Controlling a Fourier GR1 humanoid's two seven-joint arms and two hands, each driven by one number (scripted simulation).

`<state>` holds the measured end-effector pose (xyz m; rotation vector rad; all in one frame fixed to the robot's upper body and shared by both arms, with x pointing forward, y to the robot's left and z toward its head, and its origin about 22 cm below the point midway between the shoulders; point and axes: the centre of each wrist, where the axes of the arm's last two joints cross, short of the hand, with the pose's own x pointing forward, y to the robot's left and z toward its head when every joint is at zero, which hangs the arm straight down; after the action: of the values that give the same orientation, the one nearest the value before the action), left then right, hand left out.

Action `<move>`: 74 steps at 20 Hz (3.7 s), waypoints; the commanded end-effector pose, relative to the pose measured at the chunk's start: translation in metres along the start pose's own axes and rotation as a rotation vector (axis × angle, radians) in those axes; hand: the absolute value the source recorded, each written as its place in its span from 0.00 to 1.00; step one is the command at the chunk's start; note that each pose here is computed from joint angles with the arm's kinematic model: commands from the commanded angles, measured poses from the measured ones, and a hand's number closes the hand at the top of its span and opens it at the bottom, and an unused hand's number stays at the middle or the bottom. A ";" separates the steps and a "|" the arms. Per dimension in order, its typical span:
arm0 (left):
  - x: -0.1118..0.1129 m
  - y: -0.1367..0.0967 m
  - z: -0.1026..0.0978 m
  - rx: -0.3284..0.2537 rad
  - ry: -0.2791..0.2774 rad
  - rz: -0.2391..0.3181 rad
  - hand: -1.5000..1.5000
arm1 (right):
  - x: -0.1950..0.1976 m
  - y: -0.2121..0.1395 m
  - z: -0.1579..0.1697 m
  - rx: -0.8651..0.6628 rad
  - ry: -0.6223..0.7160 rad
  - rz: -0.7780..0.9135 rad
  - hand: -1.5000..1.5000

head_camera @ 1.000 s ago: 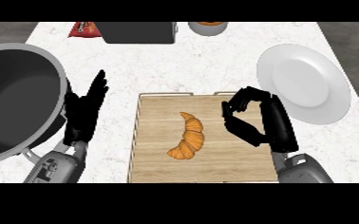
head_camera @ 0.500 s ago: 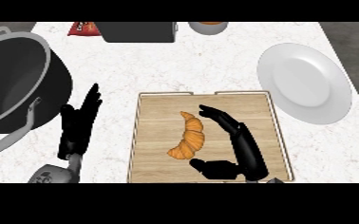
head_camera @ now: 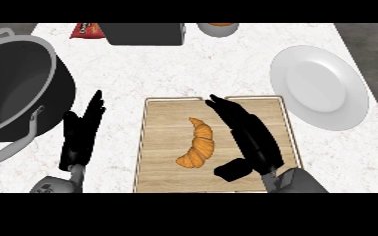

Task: Pick the croissant from the tray and place it in the plate

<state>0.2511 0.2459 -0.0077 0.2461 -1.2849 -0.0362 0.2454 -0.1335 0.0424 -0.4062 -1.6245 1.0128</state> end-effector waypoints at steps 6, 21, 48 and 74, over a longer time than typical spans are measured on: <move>-0.009 -0.001 -0.002 -0.004 -0.007 -0.017 0.50 | 0.053 -0.020 -0.022 0.333 0.167 0.152 0.00; -0.012 -0.013 -0.002 -0.005 0.013 0.004 0.50 | 0.030 0.004 -0.056 0.418 0.236 0.176 0.00; -0.024 0.016 0.016 0.003 -0.009 0.000 0.50 | 0.015 0.035 -0.061 0.364 0.149 0.275 1.00; -0.002 -0.006 0.003 0.008 0.003 -0.004 0.50 | -0.084 -0.165 -0.008 -0.486 0.161 0.268 1.00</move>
<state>0.2437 0.2495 -0.0127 0.2499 -1.2806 -0.0271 0.3233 -0.2632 0.0992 -0.9725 -1.6978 0.8538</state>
